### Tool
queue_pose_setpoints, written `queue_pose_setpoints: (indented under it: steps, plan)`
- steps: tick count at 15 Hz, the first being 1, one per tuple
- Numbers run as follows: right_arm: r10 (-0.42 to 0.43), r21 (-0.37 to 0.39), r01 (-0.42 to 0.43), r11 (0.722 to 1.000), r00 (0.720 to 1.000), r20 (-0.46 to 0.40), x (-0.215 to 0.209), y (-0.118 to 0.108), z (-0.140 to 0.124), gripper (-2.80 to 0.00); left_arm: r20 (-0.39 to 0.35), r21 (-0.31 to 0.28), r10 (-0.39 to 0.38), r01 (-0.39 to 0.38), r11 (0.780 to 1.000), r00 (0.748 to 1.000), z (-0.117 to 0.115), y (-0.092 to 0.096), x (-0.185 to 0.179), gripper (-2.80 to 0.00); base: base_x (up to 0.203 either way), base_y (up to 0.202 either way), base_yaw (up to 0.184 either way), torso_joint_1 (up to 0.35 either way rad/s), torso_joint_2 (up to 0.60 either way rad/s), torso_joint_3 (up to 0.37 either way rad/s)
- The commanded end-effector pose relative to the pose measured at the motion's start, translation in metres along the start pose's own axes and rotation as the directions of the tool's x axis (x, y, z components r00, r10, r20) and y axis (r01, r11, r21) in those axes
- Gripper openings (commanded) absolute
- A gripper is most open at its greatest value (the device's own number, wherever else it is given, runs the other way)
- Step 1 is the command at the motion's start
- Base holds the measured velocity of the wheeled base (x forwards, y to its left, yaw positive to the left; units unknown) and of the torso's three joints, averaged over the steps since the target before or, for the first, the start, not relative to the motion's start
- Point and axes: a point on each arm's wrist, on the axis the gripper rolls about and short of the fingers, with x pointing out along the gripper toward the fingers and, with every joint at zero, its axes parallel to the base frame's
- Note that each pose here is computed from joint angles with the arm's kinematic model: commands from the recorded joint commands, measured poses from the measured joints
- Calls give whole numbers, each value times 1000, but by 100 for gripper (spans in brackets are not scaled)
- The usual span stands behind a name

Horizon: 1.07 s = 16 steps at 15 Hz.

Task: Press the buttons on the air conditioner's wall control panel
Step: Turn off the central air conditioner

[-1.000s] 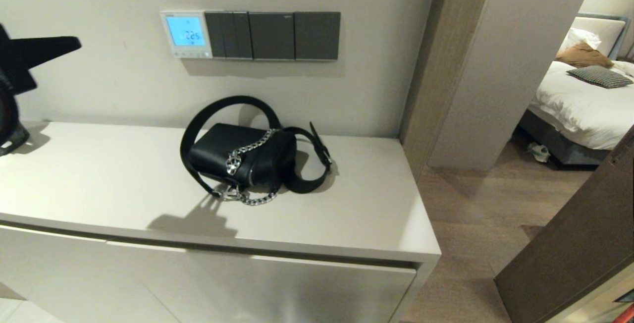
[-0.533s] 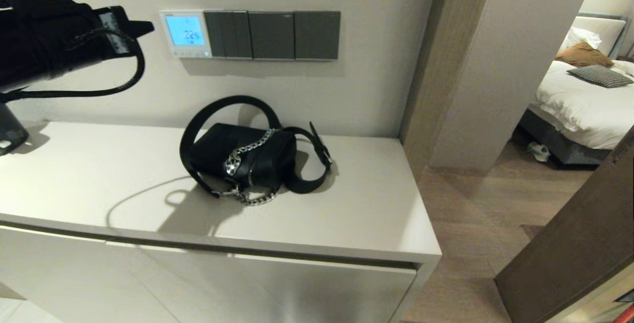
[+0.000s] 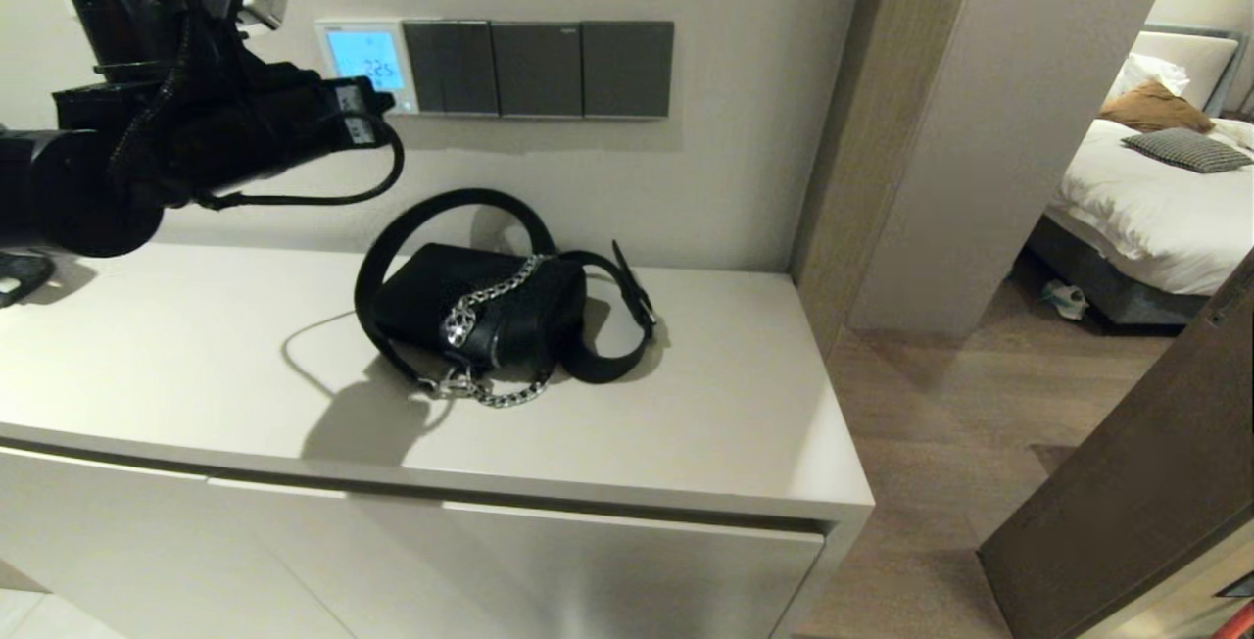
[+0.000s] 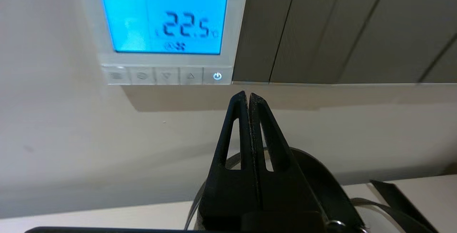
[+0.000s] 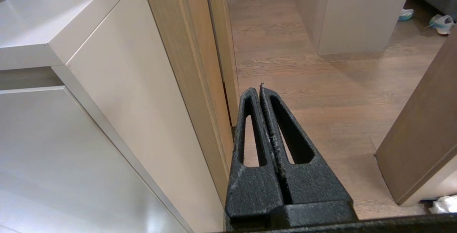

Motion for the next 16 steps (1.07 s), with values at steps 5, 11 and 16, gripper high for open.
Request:
queue_pose_setpoints:
  steps: [5, 11, 16]
  plan:
    - [0, 0, 0, 1000, 1000, -5, 0, 0, -1, -280, -26, -4, -4, 4, 1000, 1000, -16, 2, 23, -280, 0, 0, 0, 0, 0, 0]
    - [0, 0, 0, 1000, 1000, -4, 0, 0, -1, -280, -15, -2, 36, -36, 999, 999, -19, 5, 34, -280, 0, 0, 0, 0, 0, 0]
    - [0, 0, 0, 1000, 1000, -3, 0, 0, 0, -280, -1, -1, 46, -46, 999, 999, -15, 8, 35, -280, 0, 0, 0, 0, 0, 0]
